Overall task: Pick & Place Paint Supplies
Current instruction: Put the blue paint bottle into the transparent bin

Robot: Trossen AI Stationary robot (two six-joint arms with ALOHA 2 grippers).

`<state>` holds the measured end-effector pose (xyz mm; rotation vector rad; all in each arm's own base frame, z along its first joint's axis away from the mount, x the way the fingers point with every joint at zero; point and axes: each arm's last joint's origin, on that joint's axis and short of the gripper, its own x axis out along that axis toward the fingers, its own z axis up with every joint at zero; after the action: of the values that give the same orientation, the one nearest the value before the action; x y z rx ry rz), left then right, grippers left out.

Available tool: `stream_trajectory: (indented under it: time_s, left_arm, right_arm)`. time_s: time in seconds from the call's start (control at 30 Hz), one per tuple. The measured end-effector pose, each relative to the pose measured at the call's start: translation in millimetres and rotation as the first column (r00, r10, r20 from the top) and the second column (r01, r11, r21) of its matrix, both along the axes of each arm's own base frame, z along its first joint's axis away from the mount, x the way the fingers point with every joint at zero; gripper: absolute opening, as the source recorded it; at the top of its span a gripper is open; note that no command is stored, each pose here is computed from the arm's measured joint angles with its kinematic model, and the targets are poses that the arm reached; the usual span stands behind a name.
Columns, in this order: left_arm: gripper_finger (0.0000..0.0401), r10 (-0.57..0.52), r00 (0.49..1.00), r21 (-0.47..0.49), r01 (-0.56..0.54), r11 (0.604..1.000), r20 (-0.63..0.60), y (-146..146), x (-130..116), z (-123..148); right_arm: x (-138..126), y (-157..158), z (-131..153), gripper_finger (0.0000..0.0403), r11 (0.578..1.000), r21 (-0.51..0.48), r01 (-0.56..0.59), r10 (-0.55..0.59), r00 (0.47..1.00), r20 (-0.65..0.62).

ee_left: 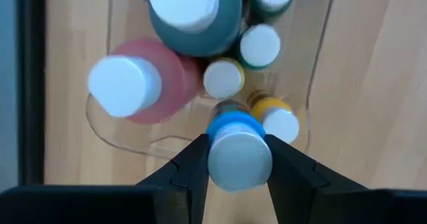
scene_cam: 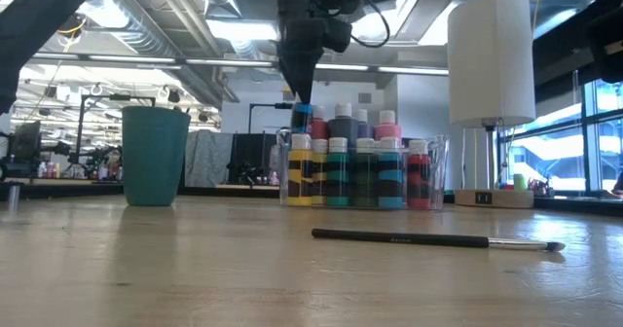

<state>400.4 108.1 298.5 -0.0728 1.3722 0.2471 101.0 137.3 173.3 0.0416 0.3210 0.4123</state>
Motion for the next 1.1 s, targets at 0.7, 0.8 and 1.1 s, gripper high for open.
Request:
stream_trajectory:
  time_s: [0.7,0.8,1.1]
  left_arm:
    - [0.0118,-0.038,0.996,-0.067,0.033,0.997,-0.084,0,-2,-60]
    - [0.0121,-0.052,0.996,-0.071,0.046,0.996,-0.079,0,-2,-66]
    - [0.0124,-0.052,0.995,-0.077,0.045,0.996,-0.085,3,-3,-70]
  right_arm:
    - [0,0,0,0.0253,1.0,0.001,0.0,0.0,1.0,-0.001]
    - [0,0,0,0.0253,1.0,0.001,0.0,0.0,1.0,-0.001]
    - [0,0,0,0.0253,1.0,-0.005,-0.002,0.002,1.0,0.002]
